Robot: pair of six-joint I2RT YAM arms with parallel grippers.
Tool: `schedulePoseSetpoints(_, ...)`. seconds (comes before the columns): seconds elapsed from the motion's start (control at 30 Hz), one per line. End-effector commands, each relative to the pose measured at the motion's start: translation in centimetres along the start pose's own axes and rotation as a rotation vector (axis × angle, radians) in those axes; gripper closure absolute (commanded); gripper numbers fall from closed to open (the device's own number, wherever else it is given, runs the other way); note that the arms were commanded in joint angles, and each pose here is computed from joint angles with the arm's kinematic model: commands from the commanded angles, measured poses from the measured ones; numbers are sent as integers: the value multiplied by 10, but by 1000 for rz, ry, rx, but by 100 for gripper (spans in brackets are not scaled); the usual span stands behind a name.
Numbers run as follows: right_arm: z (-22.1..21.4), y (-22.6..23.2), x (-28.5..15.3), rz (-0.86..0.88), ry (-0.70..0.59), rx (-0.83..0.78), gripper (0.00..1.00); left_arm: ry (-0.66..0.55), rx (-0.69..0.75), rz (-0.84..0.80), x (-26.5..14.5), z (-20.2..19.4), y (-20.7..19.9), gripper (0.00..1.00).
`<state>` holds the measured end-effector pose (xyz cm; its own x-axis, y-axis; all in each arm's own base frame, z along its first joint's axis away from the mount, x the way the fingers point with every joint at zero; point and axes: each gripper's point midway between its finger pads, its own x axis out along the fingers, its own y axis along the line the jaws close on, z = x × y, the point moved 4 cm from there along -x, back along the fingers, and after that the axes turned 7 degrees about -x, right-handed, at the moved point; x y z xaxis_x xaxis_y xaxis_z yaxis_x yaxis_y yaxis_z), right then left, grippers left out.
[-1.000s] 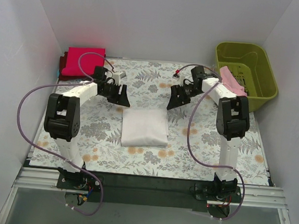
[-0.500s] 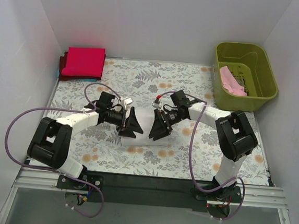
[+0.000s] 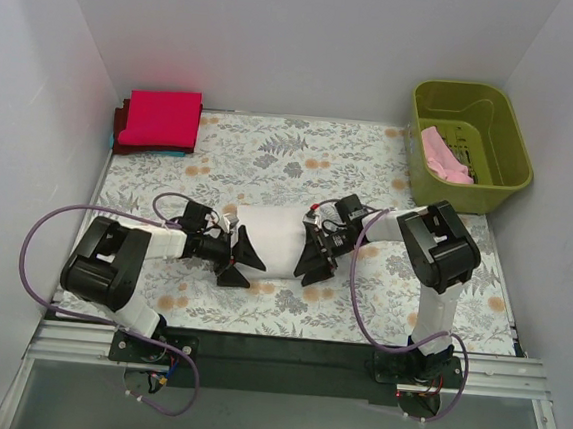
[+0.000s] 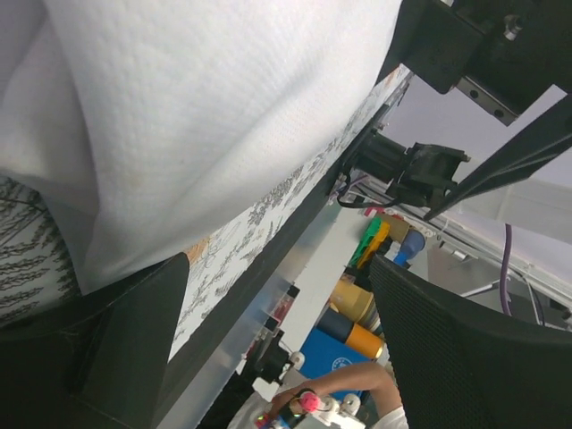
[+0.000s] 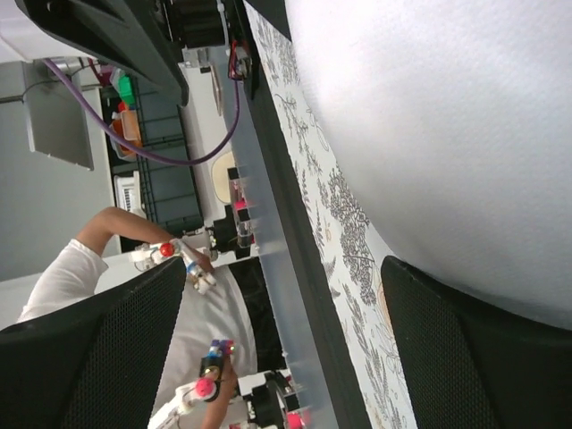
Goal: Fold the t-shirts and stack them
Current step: Fold the tshirt
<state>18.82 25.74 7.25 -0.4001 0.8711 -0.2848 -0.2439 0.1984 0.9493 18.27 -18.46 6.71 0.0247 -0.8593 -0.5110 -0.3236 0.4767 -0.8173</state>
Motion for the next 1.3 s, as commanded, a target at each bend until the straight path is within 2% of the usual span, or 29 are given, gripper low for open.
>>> schedulePoseSetpoints(0.0,-3,2,-7,-27,24,-1,4,29,64,-61,-8,-2,-18,19)
schedulePoseSetpoints(0.07,3,28,-14,43,22,-130,4,61,165,-116,-19,-9,-41,21)
schedulePoseSetpoints(0.13,17,66,-29,82,-11,-255,4,50,353,-197,-35,-18,-78,22)
schedulePoseSetpoints(0.2,31,86,-39,94,-48,-338,3,37,410,-223,-41,-20,-95,21)
schedulePoseSetpoints(0.27,49,85,-50,63,-87,-378,2,9,428,-210,-41,-7,-106,20)
schedulePoseSetpoints(0.33,78,75,-55,33,-109,-388,2,-13,394,-165,-28,16,-100,19)
schedulePoseSetpoints(0.4,98,54,-52,34,-107,-334,4,-47,421,-176,-22,37,-110,19)
schedulePoseSetpoints(0.5,129,33,-52,2,-118,-344,5,-118,435,-149,-6,79,-111,20)
schedulePoseSetpoints(0.57,146,14,-51,-16,-125,-330,6,-122,398,-117,7,103,-95,20)
schedulePoseSetpoints(0.7,161,-30,-59,-68,-148,-284,6,-152,295,-104,10,146,-72,23)
schedulePoseSetpoints(0.8,156,-60,-60,-90,-144,-231,7,-136,216,-106,12,159,-49,23)
schedulePoseSetpoints(0.9,154,-70,-64,-98,-151,-211,8,-106,195,-124,11,161,-46,25)
schedulePoseSetpoints(0.97,160,-61,-71,-105,-167,-239,8,-104,231,-145,5,160,-58,25)
schedulePoseSetpoints(1.13,174,-11,-92,-103,-218,-354,7,-102,367,-222,-29,137,-113,26)
schedulePoseSetpoints(1.27,156,28,-85,-51,-203,-352,7,-100,374,-238,-43,110,-122,27)
